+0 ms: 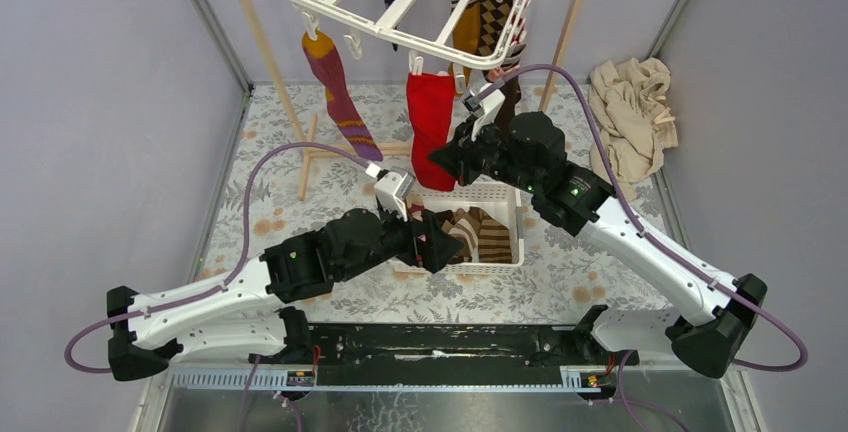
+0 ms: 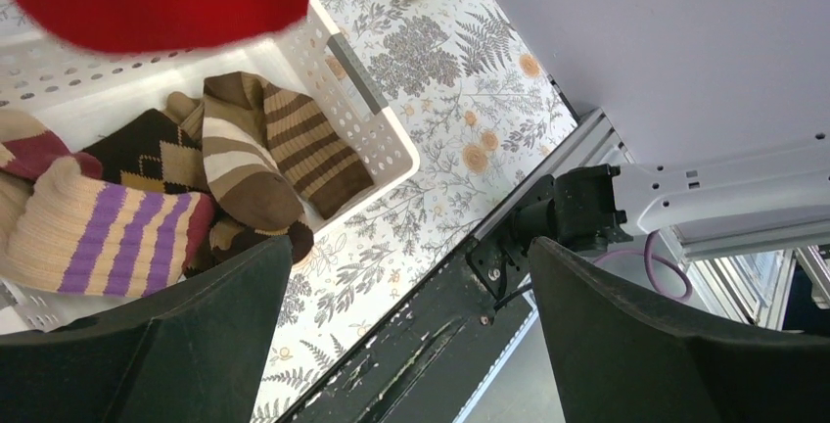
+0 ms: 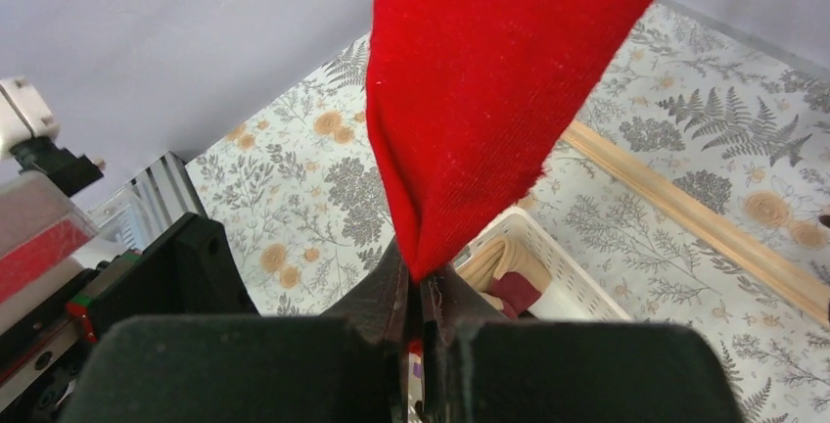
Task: Remove the socks clipped to the hanger
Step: Remove the sock from the hanger.
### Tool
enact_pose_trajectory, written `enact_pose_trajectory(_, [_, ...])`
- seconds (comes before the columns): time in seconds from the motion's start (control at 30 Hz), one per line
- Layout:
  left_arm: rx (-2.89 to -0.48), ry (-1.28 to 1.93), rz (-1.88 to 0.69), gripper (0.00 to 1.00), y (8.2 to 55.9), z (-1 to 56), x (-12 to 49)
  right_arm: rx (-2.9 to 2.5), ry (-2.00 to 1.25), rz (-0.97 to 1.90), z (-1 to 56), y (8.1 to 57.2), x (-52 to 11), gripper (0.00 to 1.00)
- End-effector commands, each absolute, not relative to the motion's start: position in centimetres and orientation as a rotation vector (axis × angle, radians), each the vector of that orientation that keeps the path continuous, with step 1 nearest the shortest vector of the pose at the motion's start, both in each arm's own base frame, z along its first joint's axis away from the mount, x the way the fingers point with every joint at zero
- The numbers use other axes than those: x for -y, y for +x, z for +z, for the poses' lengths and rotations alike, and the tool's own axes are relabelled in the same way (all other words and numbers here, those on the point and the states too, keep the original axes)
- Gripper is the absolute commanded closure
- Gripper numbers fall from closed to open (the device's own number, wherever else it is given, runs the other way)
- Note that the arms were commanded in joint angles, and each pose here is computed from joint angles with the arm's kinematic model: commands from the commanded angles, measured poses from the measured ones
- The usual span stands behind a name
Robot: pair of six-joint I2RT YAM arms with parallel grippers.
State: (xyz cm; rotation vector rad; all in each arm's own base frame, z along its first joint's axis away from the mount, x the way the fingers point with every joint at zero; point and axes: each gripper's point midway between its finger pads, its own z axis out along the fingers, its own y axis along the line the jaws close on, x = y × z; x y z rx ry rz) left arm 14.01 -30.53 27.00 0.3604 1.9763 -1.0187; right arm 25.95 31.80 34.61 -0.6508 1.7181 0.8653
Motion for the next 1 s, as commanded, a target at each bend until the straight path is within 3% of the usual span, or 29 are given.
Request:
enact_pose_trajectory(0.0, [-1.889,0.325,-1.003,0.02,15.3,30.2,31.0,-1.638,-0.641,0.947,37.0,25.0,-31.5,1.0])
enact_pose_trajectory(0.97, [-1.875,0.227,-1.053,0.02,21.7,30.6,30.3,-1.695,-0.579,0.972,36.3,26.0,-28.3,1.0])
